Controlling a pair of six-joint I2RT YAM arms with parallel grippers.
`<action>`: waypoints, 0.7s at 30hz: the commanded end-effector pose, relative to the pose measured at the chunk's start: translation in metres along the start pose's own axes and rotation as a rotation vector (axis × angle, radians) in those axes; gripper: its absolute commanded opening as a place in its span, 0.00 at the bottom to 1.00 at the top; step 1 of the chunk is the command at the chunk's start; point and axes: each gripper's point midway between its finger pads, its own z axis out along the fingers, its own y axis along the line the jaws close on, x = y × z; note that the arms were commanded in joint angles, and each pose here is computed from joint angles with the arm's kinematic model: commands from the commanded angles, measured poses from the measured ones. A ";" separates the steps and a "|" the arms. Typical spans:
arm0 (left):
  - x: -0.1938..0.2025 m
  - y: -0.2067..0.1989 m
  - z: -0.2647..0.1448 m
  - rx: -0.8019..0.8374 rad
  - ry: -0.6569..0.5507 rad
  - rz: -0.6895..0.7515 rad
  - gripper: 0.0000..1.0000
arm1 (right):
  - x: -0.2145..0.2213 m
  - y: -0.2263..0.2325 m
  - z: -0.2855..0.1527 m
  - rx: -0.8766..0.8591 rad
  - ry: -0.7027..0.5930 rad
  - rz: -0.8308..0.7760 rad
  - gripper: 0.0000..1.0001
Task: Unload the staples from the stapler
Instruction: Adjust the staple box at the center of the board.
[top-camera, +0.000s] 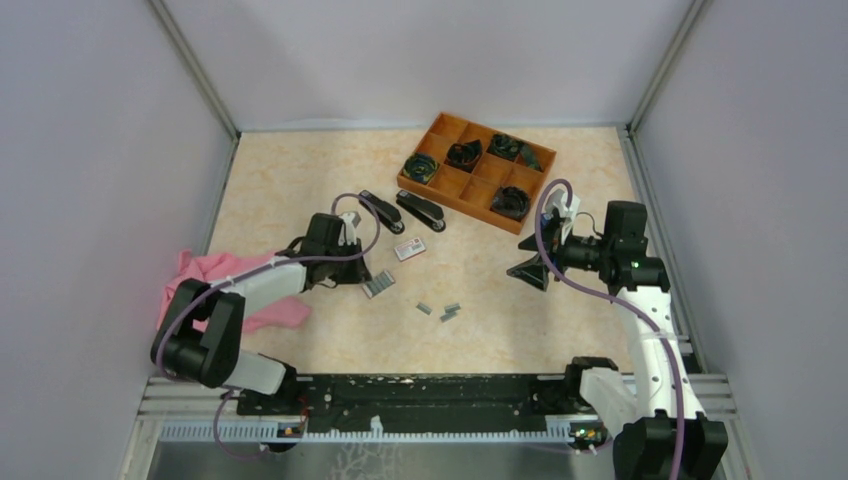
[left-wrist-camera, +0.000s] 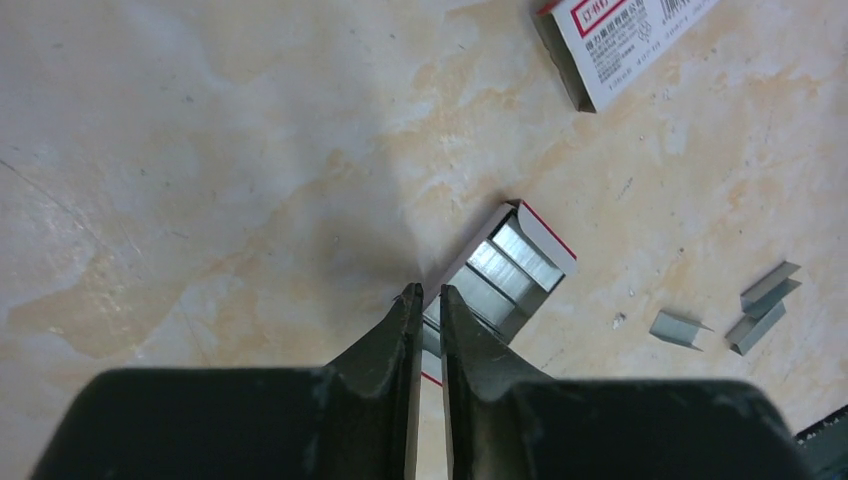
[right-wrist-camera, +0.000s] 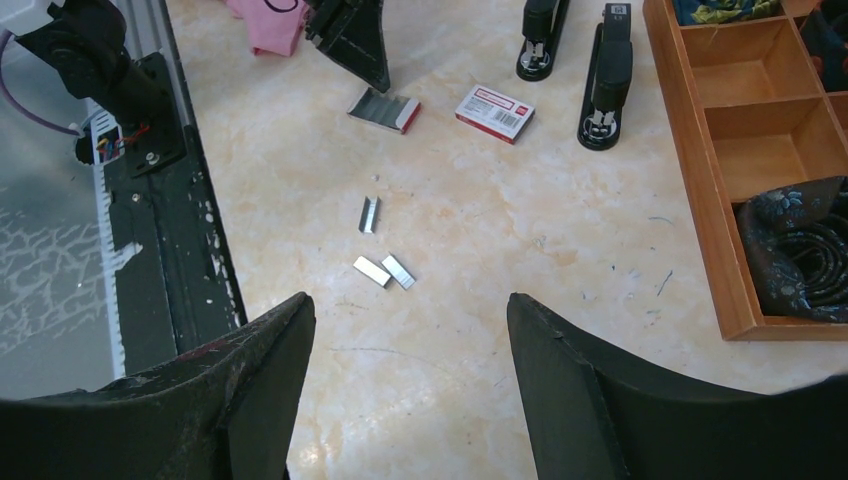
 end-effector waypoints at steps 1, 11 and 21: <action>0.001 -0.018 -0.007 0.086 -0.018 -0.007 0.18 | -0.018 0.004 -0.001 -0.023 -0.034 -0.081 0.71; -0.034 -0.060 -0.062 0.272 -0.263 0.051 0.22 | -0.018 0.005 -0.002 -0.022 -0.034 -0.092 0.71; 0.012 -0.126 -0.110 0.739 -0.364 0.120 0.47 | -0.018 0.011 -0.001 -0.050 -0.054 -0.124 0.71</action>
